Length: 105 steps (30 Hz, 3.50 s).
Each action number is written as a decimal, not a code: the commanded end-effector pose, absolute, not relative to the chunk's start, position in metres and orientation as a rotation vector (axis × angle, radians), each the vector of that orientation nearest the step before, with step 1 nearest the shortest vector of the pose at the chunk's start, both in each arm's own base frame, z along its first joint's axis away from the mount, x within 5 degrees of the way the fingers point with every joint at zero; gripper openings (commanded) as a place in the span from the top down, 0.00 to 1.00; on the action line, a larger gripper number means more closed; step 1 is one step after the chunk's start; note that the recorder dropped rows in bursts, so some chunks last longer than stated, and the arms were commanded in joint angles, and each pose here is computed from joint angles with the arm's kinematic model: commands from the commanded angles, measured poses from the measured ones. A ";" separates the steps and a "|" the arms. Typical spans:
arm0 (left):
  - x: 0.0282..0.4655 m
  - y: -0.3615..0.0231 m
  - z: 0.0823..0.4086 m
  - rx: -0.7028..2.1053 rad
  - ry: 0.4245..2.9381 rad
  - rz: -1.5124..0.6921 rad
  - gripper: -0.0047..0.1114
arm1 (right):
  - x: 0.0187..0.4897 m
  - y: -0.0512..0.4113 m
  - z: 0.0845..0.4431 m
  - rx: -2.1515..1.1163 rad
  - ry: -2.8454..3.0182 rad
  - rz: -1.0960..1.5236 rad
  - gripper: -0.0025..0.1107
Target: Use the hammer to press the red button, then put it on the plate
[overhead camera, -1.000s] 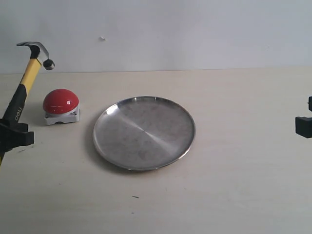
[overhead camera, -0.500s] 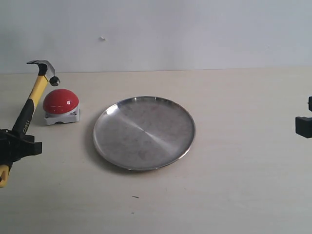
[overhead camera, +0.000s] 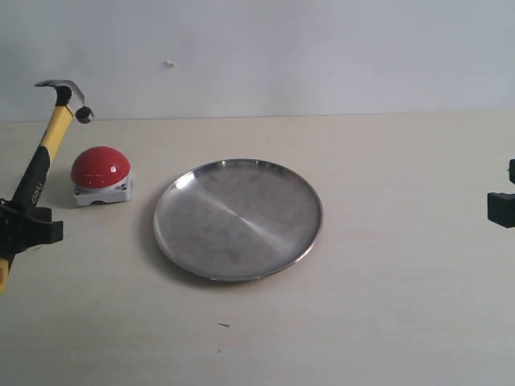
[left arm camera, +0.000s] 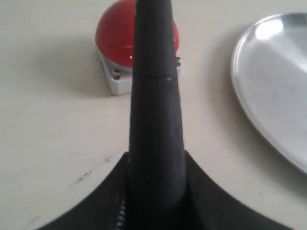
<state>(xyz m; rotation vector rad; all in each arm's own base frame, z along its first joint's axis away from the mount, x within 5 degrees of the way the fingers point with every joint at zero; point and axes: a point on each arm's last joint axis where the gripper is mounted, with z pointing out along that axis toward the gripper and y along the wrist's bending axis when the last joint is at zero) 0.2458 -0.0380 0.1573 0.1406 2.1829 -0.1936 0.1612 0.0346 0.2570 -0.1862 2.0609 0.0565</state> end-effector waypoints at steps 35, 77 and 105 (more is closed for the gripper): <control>0.272 -0.045 0.128 0.095 2.233 -0.260 0.96 | 0.160 0.034 0.257 -0.189 2.051 0.059 0.98; 0.259 -0.165 0.207 0.350 1.903 -1.081 0.96 | 0.160 0.034 0.257 -0.189 2.051 0.059 0.98; 0.326 -0.214 0.106 0.098 2.265 -1.276 0.96 | 0.160 0.034 0.257 -0.191 2.051 0.058 0.98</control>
